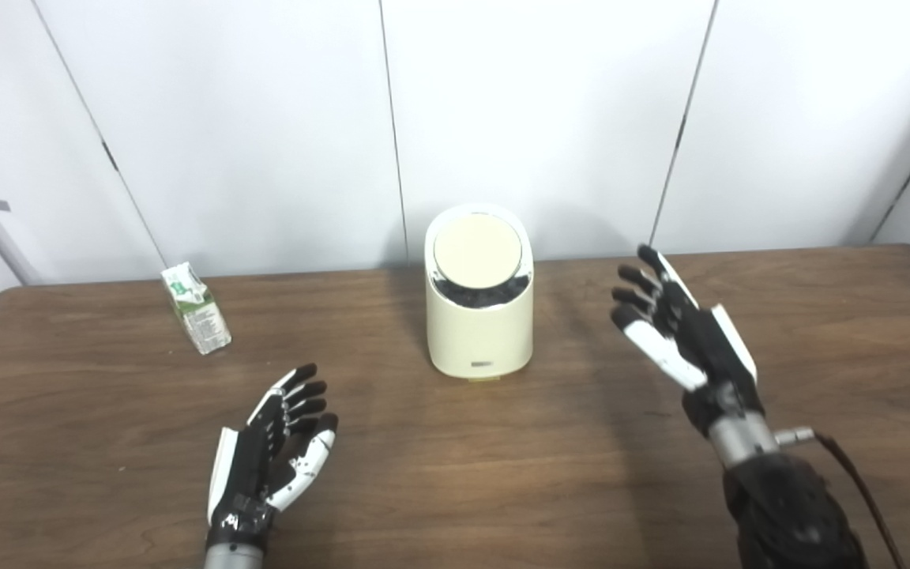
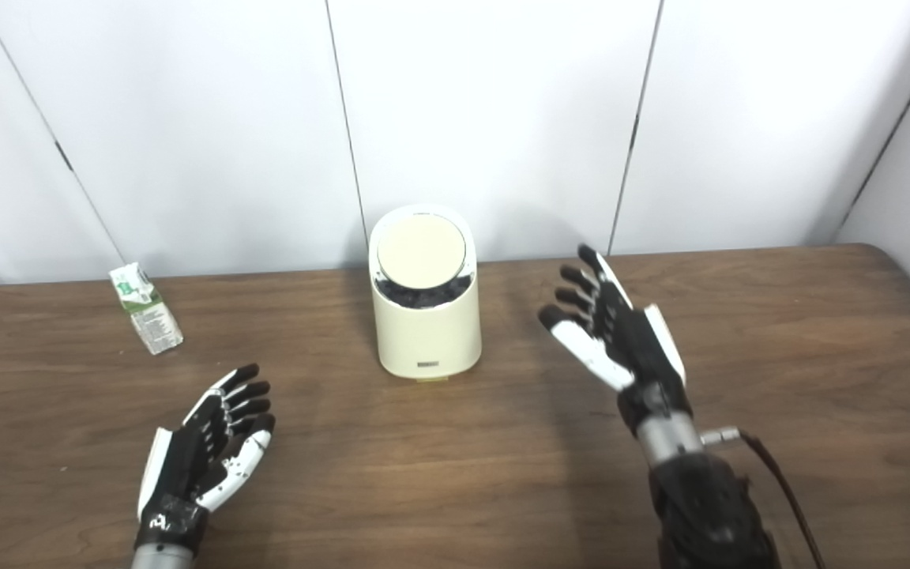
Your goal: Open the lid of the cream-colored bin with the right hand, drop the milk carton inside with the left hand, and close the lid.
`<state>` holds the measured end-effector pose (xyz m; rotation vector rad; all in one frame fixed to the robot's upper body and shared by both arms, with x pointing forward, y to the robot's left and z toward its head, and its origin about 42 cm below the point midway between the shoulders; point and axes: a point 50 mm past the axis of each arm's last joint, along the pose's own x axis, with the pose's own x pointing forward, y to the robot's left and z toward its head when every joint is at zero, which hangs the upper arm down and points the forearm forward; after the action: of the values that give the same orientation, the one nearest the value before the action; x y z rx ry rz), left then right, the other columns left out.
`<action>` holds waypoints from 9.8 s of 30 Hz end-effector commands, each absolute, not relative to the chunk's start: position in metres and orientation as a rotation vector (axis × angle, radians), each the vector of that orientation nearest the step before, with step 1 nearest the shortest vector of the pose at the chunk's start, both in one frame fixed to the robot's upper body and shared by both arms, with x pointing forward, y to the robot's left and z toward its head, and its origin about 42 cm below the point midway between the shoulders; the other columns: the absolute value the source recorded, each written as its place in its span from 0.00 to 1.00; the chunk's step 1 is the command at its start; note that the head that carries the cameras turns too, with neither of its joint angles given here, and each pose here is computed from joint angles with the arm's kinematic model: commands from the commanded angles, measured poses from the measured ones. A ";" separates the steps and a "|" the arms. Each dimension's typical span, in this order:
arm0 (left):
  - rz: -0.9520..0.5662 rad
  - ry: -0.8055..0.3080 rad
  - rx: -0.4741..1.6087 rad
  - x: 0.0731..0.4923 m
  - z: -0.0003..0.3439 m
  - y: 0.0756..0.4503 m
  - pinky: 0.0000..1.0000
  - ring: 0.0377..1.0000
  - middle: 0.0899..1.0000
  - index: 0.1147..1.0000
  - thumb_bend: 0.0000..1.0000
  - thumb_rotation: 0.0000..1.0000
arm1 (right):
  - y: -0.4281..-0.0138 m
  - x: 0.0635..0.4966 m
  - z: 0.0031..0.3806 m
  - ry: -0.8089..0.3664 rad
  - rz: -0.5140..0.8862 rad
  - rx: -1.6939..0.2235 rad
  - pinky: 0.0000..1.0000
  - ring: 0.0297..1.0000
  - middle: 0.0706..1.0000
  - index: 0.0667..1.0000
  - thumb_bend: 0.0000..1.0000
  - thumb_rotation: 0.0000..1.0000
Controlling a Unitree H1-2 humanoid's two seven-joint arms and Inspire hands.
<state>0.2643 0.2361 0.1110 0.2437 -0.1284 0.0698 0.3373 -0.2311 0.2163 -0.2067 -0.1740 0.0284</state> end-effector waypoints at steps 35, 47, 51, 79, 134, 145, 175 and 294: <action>0.067 -0.086 0.205 0.262 0.089 0.211 0.70 0.74 0.78 0.85 0.35 0.30 | -0.155 0.487 0.311 -0.315 0.058 -0.646 0.69 0.84 0.88 0.91 0.83 0.38; 0.067 -0.088 0.197 0.265 0.088 0.211 0.70 0.75 0.78 0.86 0.35 0.29 | -0.151 0.491 0.305 -0.297 0.059 -0.712 0.69 0.84 0.89 0.92 0.82 0.31; 0.065 -0.095 0.201 0.266 0.088 0.211 0.69 0.74 0.78 0.86 0.36 0.31 | -0.155 0.491 0.300 -0.292 0.058 -0.734 0.69 0.84 0.88 0.92 0.83 0.29; 0.062 -0.098 0.174 0.272 0.087 0.211 0.71 0.75 0.78 0.86 0.38 0.29 | -0.164 0.479 0.294 -0.230 0.151 -0.849 0.69 0.84 0.88 0.91 0.86 0.29; 0.062 -0.099 0.197 0.265 0.095 0.216 0.71 0.75 0.78 0.86 0.36 0.22 | -0.222 0.389 0.275 -0.190 0.043 -0.160 0.81 0.86 0.88 0.89 0.52 0.46; 0.065 -0.108 0.209 0.266 0.098 0.225 0.70 0.74 0.77 0.85 0.37 0.25 | -0.226 0.337 0.237 -0.138 0.053 -0.024 0.86 0.89 0.91 0.88 0.50 0.56; 0.081 -0.121 0.333 0.268 0.140 0.254 0.80 0.79 0.81 0.93 0.62 0.20 | -0.256 0.274 0.166 -0.097 -0.086 -0.231 0.85 0.88 0.90 0.89 0.52 0.66; 0.184 0.131 0.924 0.475 0.262 0.395 0.70 0.81 0.87 0.91 0.85 0.11 | -0.261 0.265 0.170 -0.072 -0.006 -0.281 0.78 0.86 0.88 0.90 0.40 0.60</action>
<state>0.4623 0.3919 0.2215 0.9039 0.2327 0.1480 0.2622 -0.2644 0.1533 -0.2725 -0.0006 -0.0016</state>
